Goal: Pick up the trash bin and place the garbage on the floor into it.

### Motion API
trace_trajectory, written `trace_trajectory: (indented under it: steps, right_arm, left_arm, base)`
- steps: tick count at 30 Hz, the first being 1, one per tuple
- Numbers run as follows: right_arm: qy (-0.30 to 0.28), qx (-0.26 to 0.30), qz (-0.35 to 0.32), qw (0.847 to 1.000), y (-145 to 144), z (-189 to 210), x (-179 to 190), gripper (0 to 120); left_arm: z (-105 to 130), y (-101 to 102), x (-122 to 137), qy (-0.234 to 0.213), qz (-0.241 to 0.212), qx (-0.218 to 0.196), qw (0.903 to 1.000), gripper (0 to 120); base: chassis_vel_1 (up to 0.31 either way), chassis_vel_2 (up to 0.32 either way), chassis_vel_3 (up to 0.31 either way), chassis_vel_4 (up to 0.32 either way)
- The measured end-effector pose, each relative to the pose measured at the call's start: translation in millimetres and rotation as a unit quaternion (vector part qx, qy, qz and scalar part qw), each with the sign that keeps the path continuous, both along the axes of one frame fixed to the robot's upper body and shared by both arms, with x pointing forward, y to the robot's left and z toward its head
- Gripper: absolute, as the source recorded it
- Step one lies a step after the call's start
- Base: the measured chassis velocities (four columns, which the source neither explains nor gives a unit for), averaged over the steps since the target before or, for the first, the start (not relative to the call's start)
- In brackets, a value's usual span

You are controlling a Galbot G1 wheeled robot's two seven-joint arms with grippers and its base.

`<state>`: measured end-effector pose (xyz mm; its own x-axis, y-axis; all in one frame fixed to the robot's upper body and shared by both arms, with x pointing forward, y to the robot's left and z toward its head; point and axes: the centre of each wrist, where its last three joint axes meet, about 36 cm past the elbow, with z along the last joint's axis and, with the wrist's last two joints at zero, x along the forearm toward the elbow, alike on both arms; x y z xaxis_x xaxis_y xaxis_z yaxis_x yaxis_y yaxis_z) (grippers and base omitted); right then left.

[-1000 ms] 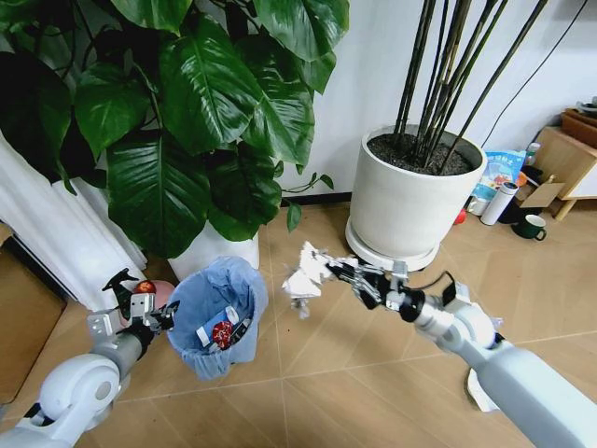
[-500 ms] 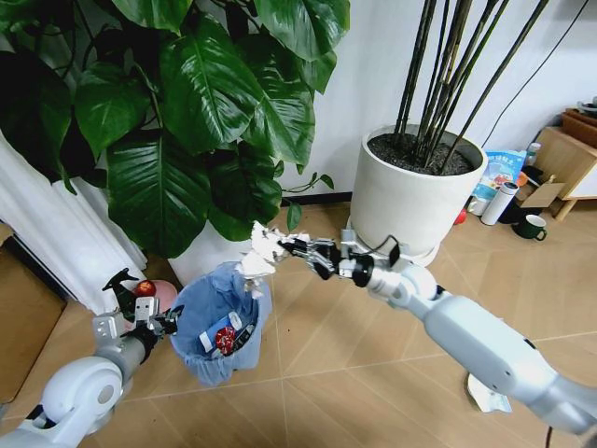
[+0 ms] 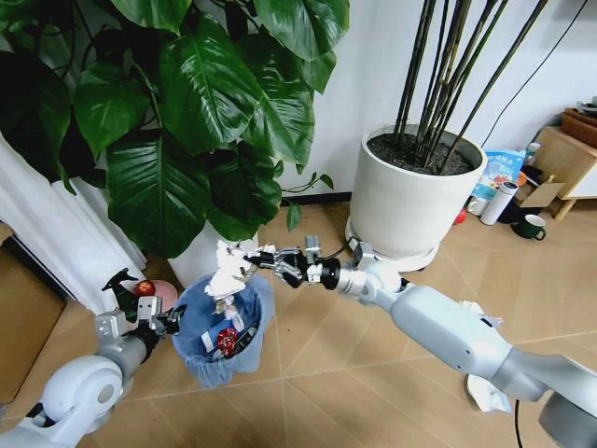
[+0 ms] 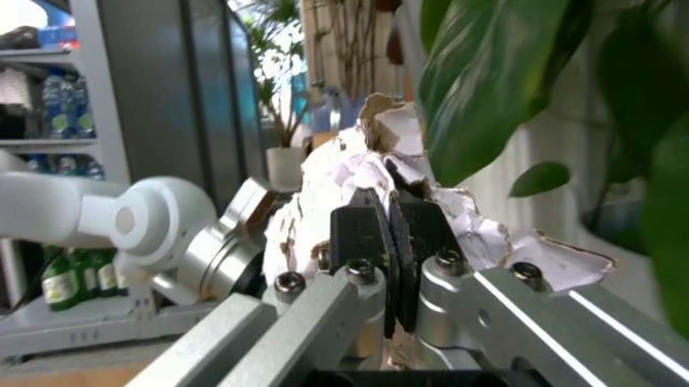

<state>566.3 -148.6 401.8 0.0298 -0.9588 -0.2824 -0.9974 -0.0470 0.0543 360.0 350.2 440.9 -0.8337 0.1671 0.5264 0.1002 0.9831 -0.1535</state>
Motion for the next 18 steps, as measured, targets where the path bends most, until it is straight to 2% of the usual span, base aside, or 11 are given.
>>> trace_trajectory:
  steps: [3, 4, 6, 8, 10, 11, 15, 18]
  right_arm:
    - [-0.001, -0.029, 0.016, 0.999, 9, -3, 7, 0]
    - [-0.005, -0.051, 0.021, 0.998, 11, -3, 14, 4]
    - [-0.008, -0.062, 0.025, 0.998, 12, -2, 18, 5]
    - [-0.02, -0.096, 0.031, 0.995, 12, 0, 33, 15]
    - [-0.028, -0.118, 0.026, 0.992, 0, 4, 45, 25]
    - [-0.028, -0.118, 0.026, 0.992, 0, 4, 45, 25]
    - [-0.033, -0.125, 0.02, 0.991, -21, 15, 45, 43]
    - [-0.032, -0.123, 0.02, 0.992, -25, 16, 42, 51]
  left_arm:
    - [3, -2, 1, -0.004, -0.005, -0.002, 1.0, 0]
    - [5, -2, 2, -0.006, -0.007, -0.004, 0.9999, 0]
    - [6, -3, 2, -0.007, -0.008, -0.005, 0.9999, 0]
    - [9, -2, 3, -0.011, -0.008, -0.005, 0.9999, 0]
    - [12, 0, 3, -0.014, -0.005, -0.002, 0.9999, 0]
    - [12, 0, 3, -0.014, -0.005, -0.002, 0.9999, 0]
    - [13, 1, 1, -0.016, -0.001, -0.002, 0.9999, 0]
    - [13, 1, 1, -0.016, 0.0, -0.004, 0.9999, 0]
  base:
    - [0.0, 0.0, 0.0, 0.0]
    - [0.0, 0.0, 0.0, 0.0]
    - [0.0, 0.0, 0.0, 0.0]
    - [0.0, 0.0, 0.0, 0.0]
    - [0.0, 0.0, 0.0, 0.0]
    - [0.0, 0.0, 0.0, 0.0]
    - [0.0, 0.0, 0.0, 0.0]
    - [0.0, 0.0, 0.0, 0.0]
